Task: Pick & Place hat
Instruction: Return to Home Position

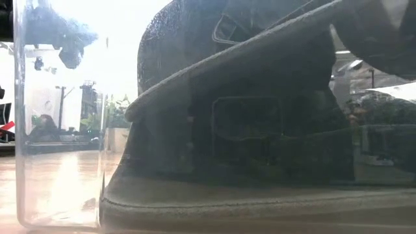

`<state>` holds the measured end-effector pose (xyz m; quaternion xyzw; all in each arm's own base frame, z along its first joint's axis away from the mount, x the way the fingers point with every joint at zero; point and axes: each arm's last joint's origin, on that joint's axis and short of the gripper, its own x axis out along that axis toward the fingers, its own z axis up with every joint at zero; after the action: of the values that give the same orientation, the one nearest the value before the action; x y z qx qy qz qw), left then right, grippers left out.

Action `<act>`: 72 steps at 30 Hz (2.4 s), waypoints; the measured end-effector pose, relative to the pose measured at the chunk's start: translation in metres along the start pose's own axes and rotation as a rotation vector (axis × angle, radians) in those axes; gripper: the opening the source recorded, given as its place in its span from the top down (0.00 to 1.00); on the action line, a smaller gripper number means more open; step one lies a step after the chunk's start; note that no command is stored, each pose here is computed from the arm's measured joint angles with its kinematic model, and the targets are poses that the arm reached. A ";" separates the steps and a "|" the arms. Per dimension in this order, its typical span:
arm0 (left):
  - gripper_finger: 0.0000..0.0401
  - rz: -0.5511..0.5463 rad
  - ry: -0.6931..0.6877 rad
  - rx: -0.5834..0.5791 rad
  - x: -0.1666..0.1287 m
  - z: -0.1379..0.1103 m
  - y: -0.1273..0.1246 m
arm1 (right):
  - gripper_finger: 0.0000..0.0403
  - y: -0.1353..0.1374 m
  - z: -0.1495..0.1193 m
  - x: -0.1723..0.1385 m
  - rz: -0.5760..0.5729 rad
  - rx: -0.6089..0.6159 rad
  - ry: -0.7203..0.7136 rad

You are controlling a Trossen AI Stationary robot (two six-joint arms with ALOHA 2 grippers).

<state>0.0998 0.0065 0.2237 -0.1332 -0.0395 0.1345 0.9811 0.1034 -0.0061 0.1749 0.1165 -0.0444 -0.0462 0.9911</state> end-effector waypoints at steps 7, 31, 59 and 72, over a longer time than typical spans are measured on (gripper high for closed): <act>1.00 -0.070 0.043 -0.032 0.003 -0.032 0.005 | 0.98 0.003 -0.003 0.001 -0.035 -0.068 0.021; 1.00 -0.061 0.052 0.035 0.002 -0.054 0.012 | 0.98 0.000 -0.013 0.001 -0.087 -0.076 0.115; 1.00 -0.061 0.054 0.034 0.002 -0.055 0.012 | 0.98 0.000 -0.013 0.001 -0.086 -0.075 0.113; 1.00 -0.061 0.055 0.034 0.002 -0.055 0.012 | 0.98 0.000 -0.013 0.001 -0.086 -0.073 0.113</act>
<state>0.1047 0.0044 0.1674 -0.1189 -0.0144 0.1016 0.9876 0.1055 -0.0032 0.1628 0.0843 0.0186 -0.0838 0.9927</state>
